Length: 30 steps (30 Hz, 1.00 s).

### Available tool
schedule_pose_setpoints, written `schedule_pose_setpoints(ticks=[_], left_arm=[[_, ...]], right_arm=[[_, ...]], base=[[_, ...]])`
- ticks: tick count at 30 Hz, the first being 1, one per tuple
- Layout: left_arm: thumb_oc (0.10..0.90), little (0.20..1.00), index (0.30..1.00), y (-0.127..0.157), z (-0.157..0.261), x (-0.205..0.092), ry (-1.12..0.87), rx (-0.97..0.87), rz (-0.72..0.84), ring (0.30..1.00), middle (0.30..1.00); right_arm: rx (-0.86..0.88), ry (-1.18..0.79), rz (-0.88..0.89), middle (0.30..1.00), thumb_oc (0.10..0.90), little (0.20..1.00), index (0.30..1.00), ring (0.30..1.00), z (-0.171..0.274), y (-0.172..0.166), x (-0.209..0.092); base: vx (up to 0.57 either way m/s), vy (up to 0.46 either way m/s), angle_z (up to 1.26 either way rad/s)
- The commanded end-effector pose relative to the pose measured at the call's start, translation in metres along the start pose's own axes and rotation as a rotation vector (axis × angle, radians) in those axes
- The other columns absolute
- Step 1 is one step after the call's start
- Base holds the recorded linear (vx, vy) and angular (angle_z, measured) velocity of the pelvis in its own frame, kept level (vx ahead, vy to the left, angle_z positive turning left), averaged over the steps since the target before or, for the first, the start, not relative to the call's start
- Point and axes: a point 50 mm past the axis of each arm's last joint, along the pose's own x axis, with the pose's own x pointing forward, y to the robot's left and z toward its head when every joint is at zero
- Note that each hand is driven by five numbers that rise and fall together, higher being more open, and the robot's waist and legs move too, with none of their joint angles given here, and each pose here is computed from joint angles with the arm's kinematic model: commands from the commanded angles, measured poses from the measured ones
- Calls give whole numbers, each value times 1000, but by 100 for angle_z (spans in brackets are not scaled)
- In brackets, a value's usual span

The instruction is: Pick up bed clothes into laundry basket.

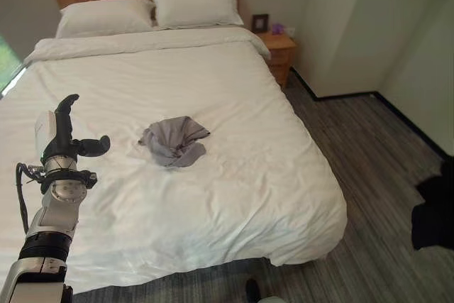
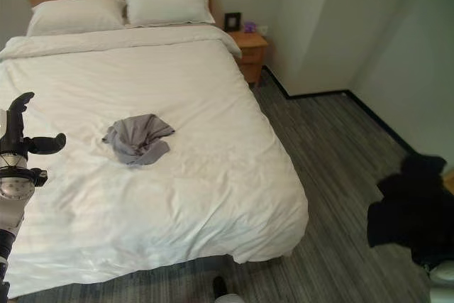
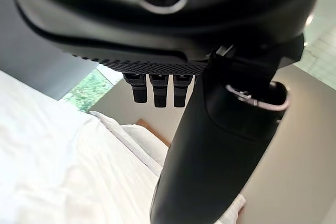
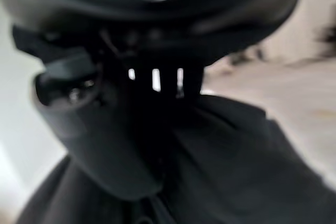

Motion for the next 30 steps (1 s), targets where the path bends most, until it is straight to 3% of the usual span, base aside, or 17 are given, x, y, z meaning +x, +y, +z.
schedule_pose_setpoints(ticks=[1, 8, 12, 17, 23, 24, 26, 30], left_arm=[[800, 900, 900, 53, 41, 27, -146, -16, 244, 900, 900], [800, 900, 900, 18, 65, 35, -184, -48, 121, 900, 900], [800, 900, 900, -8, 86, 38, -212, -113, 28, 900, 900], [800, 900, 900, -21, 90, 46, -185, 2, -23, 900, 900], [800, 900, 900, -9, 78, 58, -130, 250, 21, 900, 900], [800, 900, 900, 13, 77, 66, -115, 350, 110, 900, 900], [800, 900, 900, 14, 77, 67, -115, 351, 111, 900, 900], [800, 900, 900, 61, 78, 77, -102, 448, 251, 900, 900]], right_arm=[[-63, -23, -85, 300, 400, 300, 300, 300, -7, -30, 6], [-142, 246, 157, 300, 400, 300, 300, 300, -66, 25, -16], [-151, 324, 263, 300, 400, 300, 300, 300, -74, 47, -25], [-178, 336, 340, 300, 400, 300, 300, 300, -75, 69, -36], [-191, 343, 377, 300, 400, 300, 300, 300, -79, 84, -46], [-188, 345, 399, 300, 400, 300, 300, 300, -81, 94, -54], [-187, 344, 400, 300, 400, 300, 300, 300, -81, 94, -54], [-183, 350, 441, 300, 400, 300, 300, 300, -85, 105, -64]], base=[[219, 225, -48], [121, 181, -30], [95, 143, -28], [55, 107, -9], [53, 84, -10], [47, 43, -8], [37, 28, -9], [51, 11, -17]])
